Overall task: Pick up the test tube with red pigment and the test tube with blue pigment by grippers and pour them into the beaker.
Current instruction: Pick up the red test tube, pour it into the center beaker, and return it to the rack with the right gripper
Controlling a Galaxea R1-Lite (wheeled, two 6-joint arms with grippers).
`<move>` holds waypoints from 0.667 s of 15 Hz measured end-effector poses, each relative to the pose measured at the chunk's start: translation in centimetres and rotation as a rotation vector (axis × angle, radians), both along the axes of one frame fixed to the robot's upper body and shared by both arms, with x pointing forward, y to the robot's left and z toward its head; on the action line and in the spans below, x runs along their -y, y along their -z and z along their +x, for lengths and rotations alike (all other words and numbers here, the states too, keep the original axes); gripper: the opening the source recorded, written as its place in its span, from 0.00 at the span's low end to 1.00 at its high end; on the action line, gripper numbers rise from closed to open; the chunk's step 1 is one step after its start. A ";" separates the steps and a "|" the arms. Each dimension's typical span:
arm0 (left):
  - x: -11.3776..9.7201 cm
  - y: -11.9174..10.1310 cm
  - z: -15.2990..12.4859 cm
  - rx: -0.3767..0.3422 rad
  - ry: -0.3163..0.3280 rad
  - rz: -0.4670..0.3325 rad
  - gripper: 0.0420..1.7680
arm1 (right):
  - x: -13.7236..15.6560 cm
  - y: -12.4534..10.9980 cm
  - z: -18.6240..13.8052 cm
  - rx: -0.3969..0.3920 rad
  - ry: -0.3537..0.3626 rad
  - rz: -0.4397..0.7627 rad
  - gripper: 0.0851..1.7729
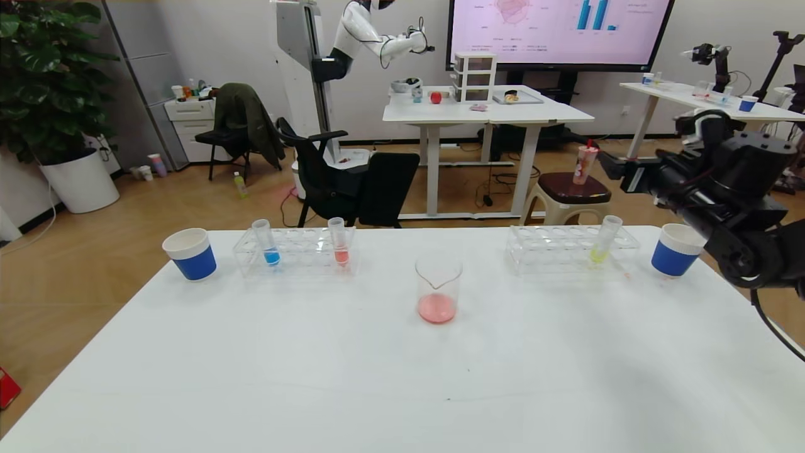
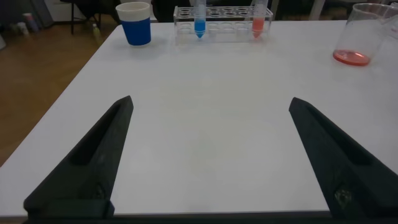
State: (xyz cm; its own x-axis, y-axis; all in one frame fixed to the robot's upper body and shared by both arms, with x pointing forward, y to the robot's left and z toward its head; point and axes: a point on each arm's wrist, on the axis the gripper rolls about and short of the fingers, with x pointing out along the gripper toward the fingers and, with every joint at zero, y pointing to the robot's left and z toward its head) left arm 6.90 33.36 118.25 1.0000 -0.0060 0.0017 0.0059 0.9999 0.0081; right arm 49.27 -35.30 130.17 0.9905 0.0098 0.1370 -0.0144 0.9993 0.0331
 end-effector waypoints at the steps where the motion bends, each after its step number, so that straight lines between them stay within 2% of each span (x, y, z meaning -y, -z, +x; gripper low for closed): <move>1: 0.0 0.0 0.0 0.000 0.000 0.000 0.99 | -0.8 -1.1 -0.9 0.020 -0.019 0.001 0.98; 3: 0.0 0.0 0.0 0.000 0.000 0.000 0.99 | -1.7 -3.1 -3.0 0.057 -0.042 -0.001 0.98; 6: 0.0 0.0 0.0 0.000 0.000 0.000 0.99 | -2.4 -6.7 -8.1 0.132 -0.057 -0.013 0.98; 10: 0.0 0.0 0.0 0.000 0.000 0.000 0.99 | -2.1 -11.1 -17.9 0.233 -0.046 -0.033 0.98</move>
State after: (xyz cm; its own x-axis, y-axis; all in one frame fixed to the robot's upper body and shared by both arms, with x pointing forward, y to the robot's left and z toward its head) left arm 6.90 33.36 118.25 1.0000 -0.0064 0.0013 0.0064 1.0000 0.0077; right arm 31.40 -33.18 141.32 0.9304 0.0629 0.3610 -0.0638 0.9979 -0.0094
